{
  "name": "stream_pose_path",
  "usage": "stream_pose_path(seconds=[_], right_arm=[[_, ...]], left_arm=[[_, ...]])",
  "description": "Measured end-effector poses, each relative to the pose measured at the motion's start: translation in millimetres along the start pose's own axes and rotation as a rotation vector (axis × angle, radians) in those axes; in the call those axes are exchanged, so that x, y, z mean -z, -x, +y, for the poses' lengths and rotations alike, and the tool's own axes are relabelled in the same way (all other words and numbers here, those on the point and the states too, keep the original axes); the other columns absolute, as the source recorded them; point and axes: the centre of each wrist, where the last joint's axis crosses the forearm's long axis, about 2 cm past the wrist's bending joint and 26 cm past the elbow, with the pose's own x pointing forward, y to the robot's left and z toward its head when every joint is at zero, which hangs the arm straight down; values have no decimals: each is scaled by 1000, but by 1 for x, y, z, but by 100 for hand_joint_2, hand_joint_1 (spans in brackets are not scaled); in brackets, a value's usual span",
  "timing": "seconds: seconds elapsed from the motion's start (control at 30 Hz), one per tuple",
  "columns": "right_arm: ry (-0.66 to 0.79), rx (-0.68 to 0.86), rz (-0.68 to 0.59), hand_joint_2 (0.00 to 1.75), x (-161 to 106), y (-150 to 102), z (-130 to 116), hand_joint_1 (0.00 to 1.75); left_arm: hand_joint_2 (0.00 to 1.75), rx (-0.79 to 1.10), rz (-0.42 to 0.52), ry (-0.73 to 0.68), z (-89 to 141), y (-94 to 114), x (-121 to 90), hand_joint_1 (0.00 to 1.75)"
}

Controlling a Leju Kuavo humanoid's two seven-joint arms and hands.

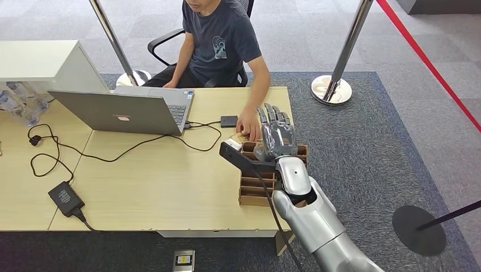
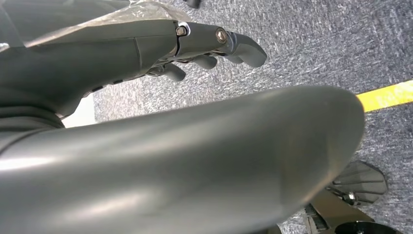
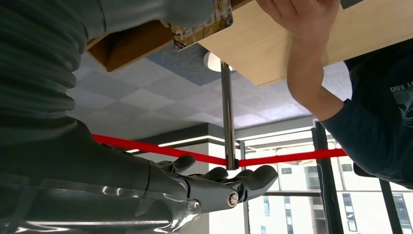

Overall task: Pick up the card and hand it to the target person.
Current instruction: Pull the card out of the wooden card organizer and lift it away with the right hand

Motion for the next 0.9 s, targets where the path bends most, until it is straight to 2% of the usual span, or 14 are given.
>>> stream_pose_path(seconds=[0.03, 0.07, 0.3, 0.43, 0.5, 0.6, 0.9], right_arm=[[-1, 0, 4, 175, 1, 1, 1, 162], [-3, -2, 7, 175, 1, 1, 2, 167], [-28, -23, 22, 175, 2, 4, 11, 159], [-34, -29, 25, 175, 1, 5, 13, 164], [-37, -28, 25, 175, 2, 5, 13, 162], [-37, -25, 25, 175, 2, 4, 13, 151], [-30, -9, 16, 175, 4, 1, 11, 94]], left_arm=[[0, 1, 2, 1, 0, 0, 0, 0], [0, 2, 3, 2, 0, 0, 0, 0], [0, 2, 5, 5, 0, -1, 0, 0], [0, 0, 7, 3, 0, 0, 0, 0], [0, 0, 7, 2, 0, 0, 0, 0], [0, 0, 6, 2, -1, 0, 0, 0], [0, -2, 6, -2, -1, 0, 0, 0]])
